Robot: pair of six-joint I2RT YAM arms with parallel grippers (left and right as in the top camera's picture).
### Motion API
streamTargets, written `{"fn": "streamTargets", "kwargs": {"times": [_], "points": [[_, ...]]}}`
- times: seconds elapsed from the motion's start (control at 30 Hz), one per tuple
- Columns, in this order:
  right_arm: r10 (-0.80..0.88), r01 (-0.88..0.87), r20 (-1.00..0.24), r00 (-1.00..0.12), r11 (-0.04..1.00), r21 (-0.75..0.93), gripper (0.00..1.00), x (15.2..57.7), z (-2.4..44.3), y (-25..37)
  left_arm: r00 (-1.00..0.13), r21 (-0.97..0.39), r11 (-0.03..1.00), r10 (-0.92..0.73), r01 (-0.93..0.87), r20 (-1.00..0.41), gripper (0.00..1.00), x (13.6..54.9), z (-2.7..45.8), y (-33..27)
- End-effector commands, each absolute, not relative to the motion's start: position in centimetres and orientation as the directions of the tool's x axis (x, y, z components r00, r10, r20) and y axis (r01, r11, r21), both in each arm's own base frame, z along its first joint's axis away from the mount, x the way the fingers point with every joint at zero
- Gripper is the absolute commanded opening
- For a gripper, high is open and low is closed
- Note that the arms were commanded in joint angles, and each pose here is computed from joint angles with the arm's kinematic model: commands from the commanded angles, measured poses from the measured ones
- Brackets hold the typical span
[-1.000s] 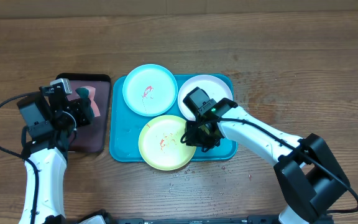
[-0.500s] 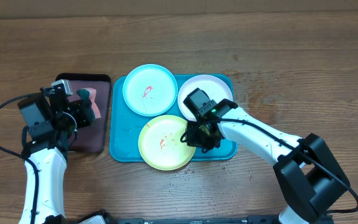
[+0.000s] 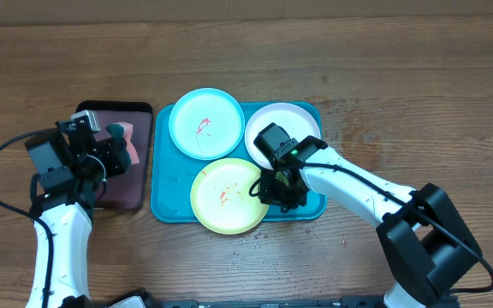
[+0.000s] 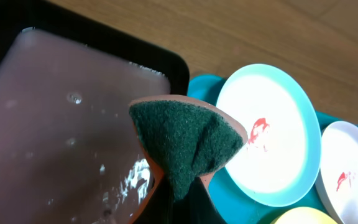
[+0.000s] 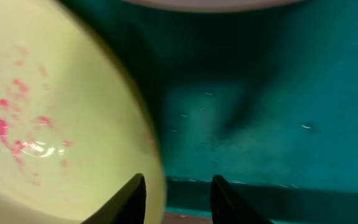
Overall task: Clean dirty plates on tray and stack at the side
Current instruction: 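Grip the yellow plate's edge with the right gripper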
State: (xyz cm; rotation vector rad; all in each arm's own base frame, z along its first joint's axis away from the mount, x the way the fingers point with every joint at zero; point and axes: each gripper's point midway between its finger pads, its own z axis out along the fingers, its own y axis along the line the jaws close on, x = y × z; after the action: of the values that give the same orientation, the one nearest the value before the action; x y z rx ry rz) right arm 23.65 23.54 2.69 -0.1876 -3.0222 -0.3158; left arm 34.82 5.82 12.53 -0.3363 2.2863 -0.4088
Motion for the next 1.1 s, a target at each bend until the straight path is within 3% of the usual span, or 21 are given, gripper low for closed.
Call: {"fn": "streamTargets", "kwargs": {"times": [0.0,0.07,0.13,0.27,0.43,0.63,1.07], "points": [[0.108,0.1,-0.047,-0.993,0.983,0.152,0.36,26.9,6.4,22.0,-0.676,-0.357,0.925,-0.344,-0.126,-0.652,0.04,34.6,12.0,6.3],[0.055,0.043,-0.079,-0.995,0.987,0.153,0.34,27.0,8.4,21.6,-0.678,-0.354,0.927,-0.338,-0.122,-0.653,0.04,34.5,11.9,6.3],[-0.02,-0.032,-0.066,-0.998,0.983,0.183,0.26,25.9,9.7,21.8,-0.678,-0.354,0.927,-0.338,-0.122,-0.653,0.04,34.5,11.9,6.3],[-0.189,-0.166,0.078,-0.979,0.956,0.241,0.15,21.4,10.0,21.9,-0.678,-0.354,0.927,-0.338,-0.122,-0.653,0.04,34.5,11.9,6.3],[-0.151,-0.096,0.204,-0.967,0.961,0.258,0.1,18.2,7.7,21.7,-0.678,-0.354,0.927,-0.339,-0.123,-0.652,0.04,34.5,11.9,6.3],[-0.189,-0.102,0.223,-0.956,0.931,0.351,0.07,16.7,4.7,22.5,-0.678,-0.354,0.927,-0.339,-0.123,-0.652,0.04,34.5,11.9,6.3],[-0.281,-0.208,0.182,-0.942,0.917,0.339,0.08,15.9,1.9,21.1,-0.686,-0.359,0.925,-0.342,-0.126,-0.642,0.04,34.3,11.7,6.1]]}}
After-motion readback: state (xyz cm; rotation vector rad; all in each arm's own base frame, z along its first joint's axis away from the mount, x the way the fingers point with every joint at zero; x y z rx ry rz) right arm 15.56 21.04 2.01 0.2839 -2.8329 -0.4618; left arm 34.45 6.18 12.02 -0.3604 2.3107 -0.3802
